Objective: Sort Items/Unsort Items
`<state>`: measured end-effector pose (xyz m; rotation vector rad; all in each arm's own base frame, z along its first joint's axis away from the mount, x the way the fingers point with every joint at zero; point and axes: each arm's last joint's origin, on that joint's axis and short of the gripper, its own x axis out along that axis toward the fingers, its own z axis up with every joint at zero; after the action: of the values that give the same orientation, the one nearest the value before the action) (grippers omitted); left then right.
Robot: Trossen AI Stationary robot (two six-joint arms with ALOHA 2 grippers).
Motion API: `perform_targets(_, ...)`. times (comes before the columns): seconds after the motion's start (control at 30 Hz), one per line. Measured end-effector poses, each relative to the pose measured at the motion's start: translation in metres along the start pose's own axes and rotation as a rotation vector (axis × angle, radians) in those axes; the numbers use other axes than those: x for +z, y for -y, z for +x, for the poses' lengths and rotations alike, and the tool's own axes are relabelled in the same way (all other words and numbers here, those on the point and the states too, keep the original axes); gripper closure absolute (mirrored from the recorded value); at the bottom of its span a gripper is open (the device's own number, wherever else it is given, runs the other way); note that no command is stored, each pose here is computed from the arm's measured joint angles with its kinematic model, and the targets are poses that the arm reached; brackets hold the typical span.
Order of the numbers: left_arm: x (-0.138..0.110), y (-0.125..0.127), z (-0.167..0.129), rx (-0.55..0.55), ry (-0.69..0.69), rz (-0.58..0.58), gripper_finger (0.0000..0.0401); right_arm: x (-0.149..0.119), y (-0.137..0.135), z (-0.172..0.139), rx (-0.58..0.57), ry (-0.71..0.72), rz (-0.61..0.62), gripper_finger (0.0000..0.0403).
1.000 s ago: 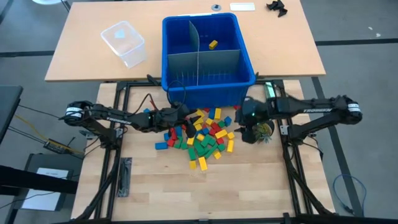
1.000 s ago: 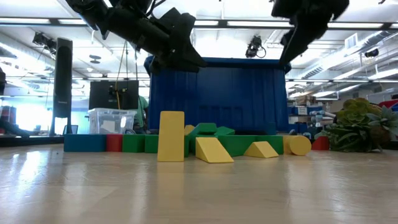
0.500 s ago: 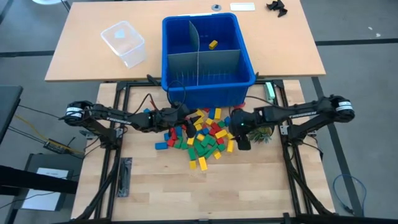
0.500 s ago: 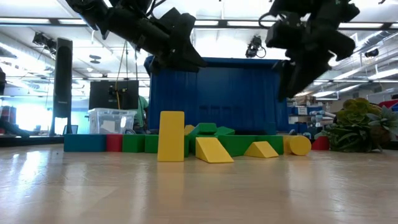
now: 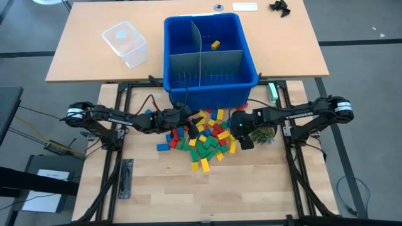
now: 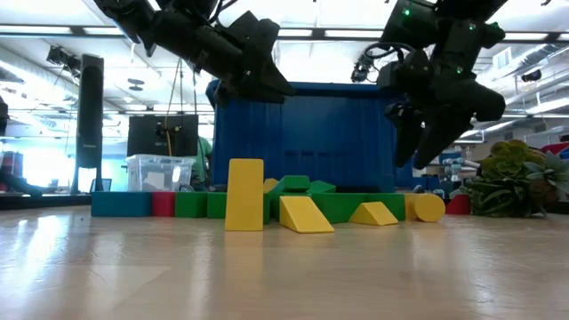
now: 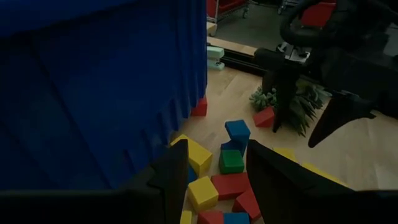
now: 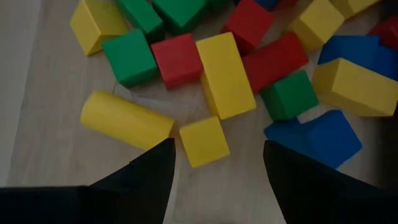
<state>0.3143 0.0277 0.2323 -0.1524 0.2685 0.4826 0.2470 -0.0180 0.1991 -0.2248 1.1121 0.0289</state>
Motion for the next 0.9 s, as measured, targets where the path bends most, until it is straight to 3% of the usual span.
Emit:
perform_targets(0.4, 0.0, 0.0, 0.0, -0.001, 0.001, 0.0, 0.0233, 0.0, 0.001, 0.0, -0.001, 0.002, 0.014, 0.0176)
perform_targets(0.7, 0.0, 0.0, 0.0, 0.0, 0.001, 0.0, 0.0233, -0.002, 0.01, 0.001, -0.014, -0.003, -0.048, 0.0183)
perform_targets(0.9, 0.0, 0.0, 0.0, 0.0, 0.001, 0.0, 0.0233, -0.004, 0.017, 0.001, 0.058, 0.024, -0.102, 0.0185)
